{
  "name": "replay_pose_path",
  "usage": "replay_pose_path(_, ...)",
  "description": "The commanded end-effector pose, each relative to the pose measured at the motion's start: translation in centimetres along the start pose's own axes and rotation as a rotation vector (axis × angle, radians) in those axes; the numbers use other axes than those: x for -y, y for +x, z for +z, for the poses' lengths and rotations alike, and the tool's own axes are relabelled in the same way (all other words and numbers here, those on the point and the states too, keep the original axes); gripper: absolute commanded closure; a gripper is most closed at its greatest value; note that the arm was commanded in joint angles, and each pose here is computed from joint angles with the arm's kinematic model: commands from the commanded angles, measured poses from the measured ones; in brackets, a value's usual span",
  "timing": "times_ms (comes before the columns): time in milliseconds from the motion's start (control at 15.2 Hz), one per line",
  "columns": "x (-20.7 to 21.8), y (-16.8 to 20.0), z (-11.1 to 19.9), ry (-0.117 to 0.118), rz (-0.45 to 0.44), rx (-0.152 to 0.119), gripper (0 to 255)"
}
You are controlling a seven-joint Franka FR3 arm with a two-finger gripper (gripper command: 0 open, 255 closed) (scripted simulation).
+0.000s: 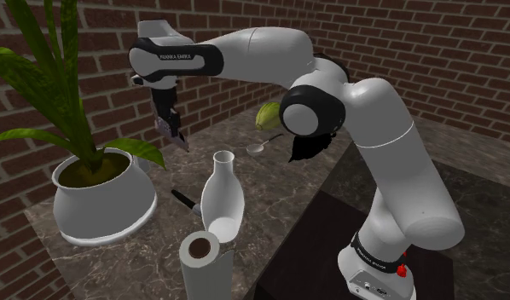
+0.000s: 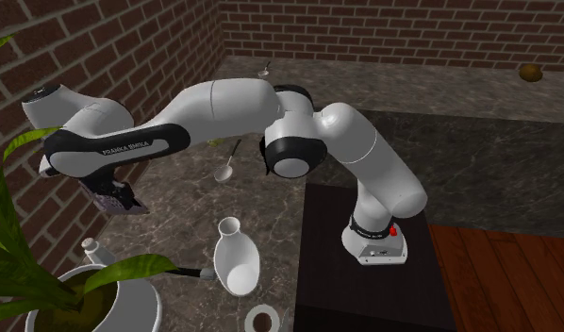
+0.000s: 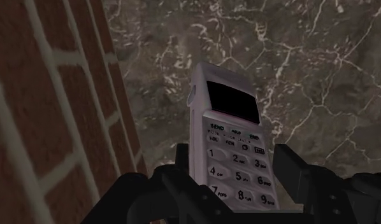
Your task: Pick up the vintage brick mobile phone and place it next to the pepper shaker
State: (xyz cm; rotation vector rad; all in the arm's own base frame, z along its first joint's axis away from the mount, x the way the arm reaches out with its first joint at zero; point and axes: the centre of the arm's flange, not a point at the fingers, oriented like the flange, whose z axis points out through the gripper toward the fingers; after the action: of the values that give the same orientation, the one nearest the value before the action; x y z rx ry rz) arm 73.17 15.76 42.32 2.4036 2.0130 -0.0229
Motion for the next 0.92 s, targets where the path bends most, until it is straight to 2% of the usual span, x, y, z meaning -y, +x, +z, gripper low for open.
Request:
replay_pose_path(0, 0.1, 0.1, 1.0, -0.001, 0.0, -0.001, 255)
replay_pose_path(858, 0.0, 0.2, 7.9, -0.001, 0.0, -0.001, 255)
